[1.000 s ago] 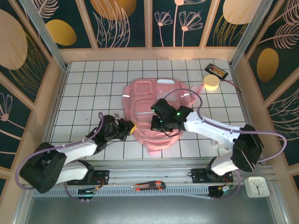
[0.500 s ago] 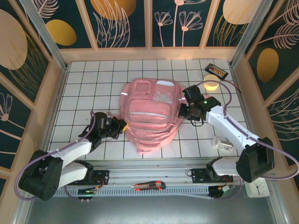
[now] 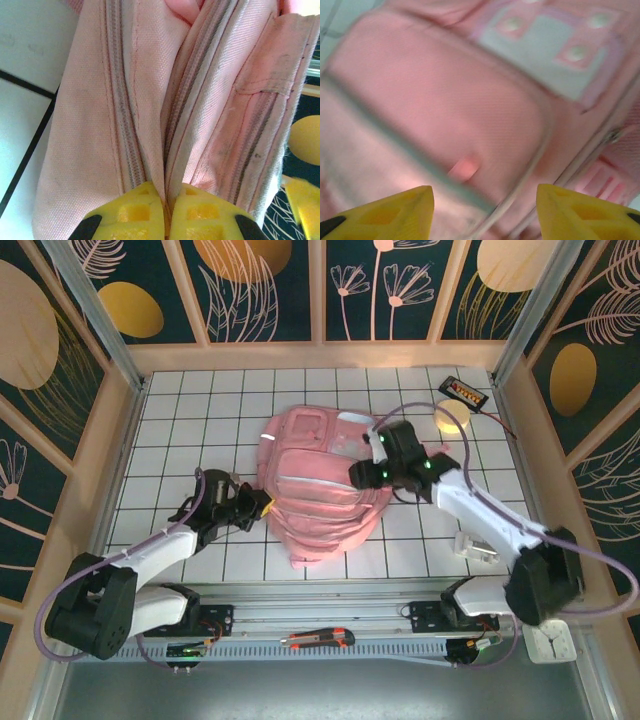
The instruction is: Pack the student bag
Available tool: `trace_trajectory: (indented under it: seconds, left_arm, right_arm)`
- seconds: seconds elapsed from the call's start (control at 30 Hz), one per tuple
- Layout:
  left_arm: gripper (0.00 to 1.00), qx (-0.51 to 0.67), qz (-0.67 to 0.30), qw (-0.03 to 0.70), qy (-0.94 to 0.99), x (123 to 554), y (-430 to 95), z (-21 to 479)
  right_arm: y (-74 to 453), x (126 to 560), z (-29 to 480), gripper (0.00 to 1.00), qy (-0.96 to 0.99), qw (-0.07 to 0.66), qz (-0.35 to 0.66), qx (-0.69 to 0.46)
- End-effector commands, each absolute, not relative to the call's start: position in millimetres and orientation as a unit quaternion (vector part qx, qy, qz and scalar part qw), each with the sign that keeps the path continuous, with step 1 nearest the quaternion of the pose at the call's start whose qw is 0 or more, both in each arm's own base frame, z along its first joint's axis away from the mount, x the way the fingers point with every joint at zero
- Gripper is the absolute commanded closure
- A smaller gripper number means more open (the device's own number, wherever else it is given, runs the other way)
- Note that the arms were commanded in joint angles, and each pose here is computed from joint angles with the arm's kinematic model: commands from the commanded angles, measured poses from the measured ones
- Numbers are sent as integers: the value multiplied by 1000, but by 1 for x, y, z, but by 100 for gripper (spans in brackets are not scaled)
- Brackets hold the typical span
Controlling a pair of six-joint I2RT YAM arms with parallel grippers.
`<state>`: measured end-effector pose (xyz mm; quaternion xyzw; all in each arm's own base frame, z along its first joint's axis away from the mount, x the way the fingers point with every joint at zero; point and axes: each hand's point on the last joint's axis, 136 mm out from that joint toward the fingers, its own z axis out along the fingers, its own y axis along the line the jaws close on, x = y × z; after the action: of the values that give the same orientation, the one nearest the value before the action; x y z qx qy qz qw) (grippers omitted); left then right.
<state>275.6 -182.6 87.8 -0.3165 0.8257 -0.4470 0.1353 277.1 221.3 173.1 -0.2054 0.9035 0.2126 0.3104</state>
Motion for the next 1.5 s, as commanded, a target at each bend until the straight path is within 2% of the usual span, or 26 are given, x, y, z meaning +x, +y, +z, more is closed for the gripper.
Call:
trace_trajectory:
  seconds: [0.0,0.1,0.2,0.4,0.7,1.2,1.27,1.4,1.47]
  left_arm:
    - [100,-319,-434,176,824,297,-167,100]
    - [100,-321,-433,180,823,303,-162,101]
    - [100,-316,-435,181,824,306,-164,103]
    - [100,-320,-438,182,820,306,-163,103]
    - [100,-323,-441,180,818,305,-164,102]
    - [100,-319,-443,175,819,305,-166,100]
    - [100,-320,-444,175,819,305,-166,100]
    - [100,-319,-443,175,819,307,-165,100]
    - [100,-319,-442,176,820,308,-164,100]
  right_arm:
    - [224,238,191,44,818,398,245,-334]
    - [219,215,188,35,762,440,232,-415]
    - [207,219,174,36,762,432,179,-448]
    - [211,225,137,41,768,372,152,-499]
    - [220,242,117,47,771,350,149,-511]
    - [224,263,107,48,768,333,147,-526]
    - [226,260,102,53,767,317,156,-536]
    - [230,254,94,87,766,289,173,-548]
    - [229,253,93,97,765,286,171,-551]
